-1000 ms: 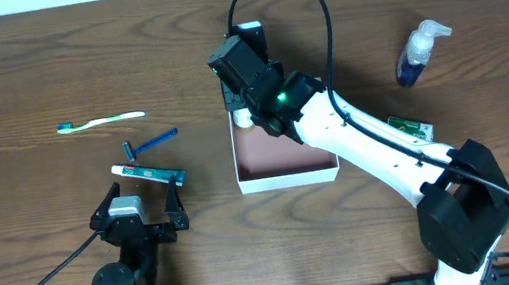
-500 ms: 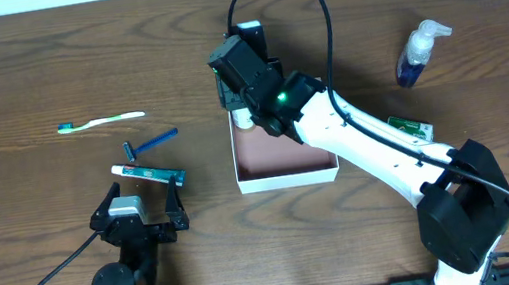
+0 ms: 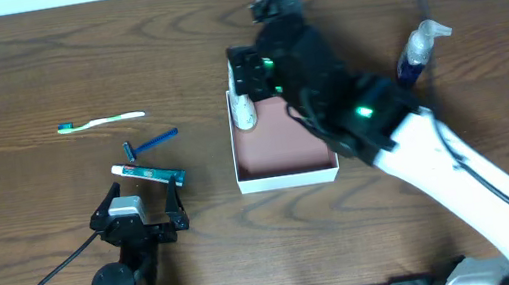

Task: Pack container
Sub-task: 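Lower the lotion tube upright into the box and open the right gripper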

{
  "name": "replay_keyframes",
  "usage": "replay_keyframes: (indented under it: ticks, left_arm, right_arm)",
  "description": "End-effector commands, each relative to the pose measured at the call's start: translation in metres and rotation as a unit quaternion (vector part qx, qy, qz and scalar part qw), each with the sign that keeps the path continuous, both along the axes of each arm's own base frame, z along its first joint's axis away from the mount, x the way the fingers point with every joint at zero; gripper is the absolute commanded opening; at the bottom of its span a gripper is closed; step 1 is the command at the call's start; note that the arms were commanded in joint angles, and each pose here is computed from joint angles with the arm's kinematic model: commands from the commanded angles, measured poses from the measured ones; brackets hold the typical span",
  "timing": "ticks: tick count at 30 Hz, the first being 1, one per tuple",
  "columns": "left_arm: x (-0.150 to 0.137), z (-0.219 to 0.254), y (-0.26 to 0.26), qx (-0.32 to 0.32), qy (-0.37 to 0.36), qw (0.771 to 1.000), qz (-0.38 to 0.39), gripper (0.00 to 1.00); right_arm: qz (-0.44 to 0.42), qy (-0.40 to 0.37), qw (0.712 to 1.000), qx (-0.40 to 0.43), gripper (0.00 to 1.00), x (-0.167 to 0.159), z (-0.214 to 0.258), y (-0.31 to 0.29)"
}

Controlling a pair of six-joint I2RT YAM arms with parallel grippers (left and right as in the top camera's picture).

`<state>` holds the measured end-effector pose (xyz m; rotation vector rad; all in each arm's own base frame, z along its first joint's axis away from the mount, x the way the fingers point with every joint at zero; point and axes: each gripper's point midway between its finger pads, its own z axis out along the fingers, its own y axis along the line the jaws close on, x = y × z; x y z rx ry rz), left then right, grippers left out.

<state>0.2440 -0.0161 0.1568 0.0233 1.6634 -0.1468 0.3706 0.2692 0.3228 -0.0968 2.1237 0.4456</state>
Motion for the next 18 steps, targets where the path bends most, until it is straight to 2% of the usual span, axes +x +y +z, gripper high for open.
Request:
replay_keyframes:
  ticks: [1, 11, 18]
  left_arm:
    - [-0.001, -0.015, -0.002, 0.001, 0.022, 1.0, -0.008, 0.98]
    - [-0.001, -0.015, -0.002, 0.001, 0.022, 1.0, -0.008, 0.98]
    - [-0.001, -0.015, -0.002, 0.001, 0.022, 1.0, -0.008, 0.98]
  right_arm:
    - [-0.012, 0.021, 0.999, -0.029, 0.76, 0.004, -0.014, -0.016]
    - [-0.021, 0.154, 0.984, -0.085, 0.74, 0.008, -0.109, -0.017]
    - [-0.015, 0.196, 0.975, -0.1, 0.74, 0.011, -0.148, -0.008]
